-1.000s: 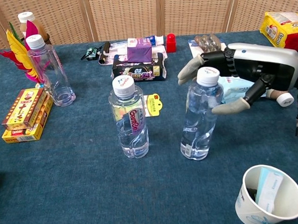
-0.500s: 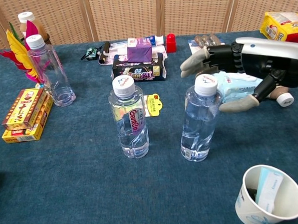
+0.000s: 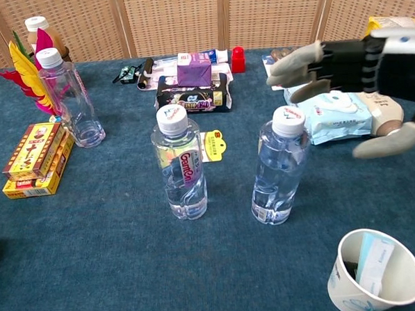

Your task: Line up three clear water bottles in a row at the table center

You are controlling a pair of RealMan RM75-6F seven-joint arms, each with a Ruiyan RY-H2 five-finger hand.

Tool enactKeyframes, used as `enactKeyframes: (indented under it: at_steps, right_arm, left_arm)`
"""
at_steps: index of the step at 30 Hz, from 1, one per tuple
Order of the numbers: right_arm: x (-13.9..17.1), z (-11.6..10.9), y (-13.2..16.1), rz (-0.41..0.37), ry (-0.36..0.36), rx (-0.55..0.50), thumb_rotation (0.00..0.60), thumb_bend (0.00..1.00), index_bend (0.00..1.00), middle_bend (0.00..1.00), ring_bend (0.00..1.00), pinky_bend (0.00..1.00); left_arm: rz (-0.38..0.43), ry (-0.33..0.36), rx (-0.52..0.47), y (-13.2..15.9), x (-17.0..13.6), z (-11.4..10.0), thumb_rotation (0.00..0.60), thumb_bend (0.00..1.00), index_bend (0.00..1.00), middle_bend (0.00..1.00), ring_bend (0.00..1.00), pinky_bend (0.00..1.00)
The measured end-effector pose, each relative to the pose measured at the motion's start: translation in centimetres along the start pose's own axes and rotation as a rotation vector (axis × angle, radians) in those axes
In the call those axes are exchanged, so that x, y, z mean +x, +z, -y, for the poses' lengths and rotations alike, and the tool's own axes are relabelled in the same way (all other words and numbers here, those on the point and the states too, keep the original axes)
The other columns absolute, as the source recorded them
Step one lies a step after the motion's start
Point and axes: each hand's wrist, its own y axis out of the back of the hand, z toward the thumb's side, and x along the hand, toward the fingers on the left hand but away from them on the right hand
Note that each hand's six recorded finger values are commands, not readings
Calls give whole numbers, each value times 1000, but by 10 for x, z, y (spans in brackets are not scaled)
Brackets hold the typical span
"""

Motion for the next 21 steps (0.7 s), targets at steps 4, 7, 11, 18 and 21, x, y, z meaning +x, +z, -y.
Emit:
enactKeyframes:
  at_steps: [4, 7, 11, 18, 21]
  right_arm:
    - [19, -11, 11, 3, -7, -15, 600, 173, 126, 107, 71, 97]
    - [38, -28, 13, 33, -49, 10, 600, 159, 126, 109, 77, 109]
    - [63, -53, 7, 106, -140, 63, 600, 150, 126, 113, 78, 111]
    - [123, -88, -7, 250, -343, 189, 600, 146, 126, 118, 82, 110]
    - [148, -93, -11, 317, -403, 273, 600, 146, 126, 121, 83, 106]
  left_arm:
    - [-5, -1, -13, -2, 1, -1, 600, 124, 0, 0, 0, 48]
    - [-9, -5, -24, -4, 5, -2, 600, 123, 0, 0, 0, 48]
    - [-7, 1, -28, -6, 14, -6, 600, 122, 0, 0, 0, 48]
    - [10, 5, -51, -9, 34, -7, 600, 123, 0, 0, 0, 48]
    - [23, 19, -71, -9, 44, -9, 600, 123, 0, 0, 0, 48]
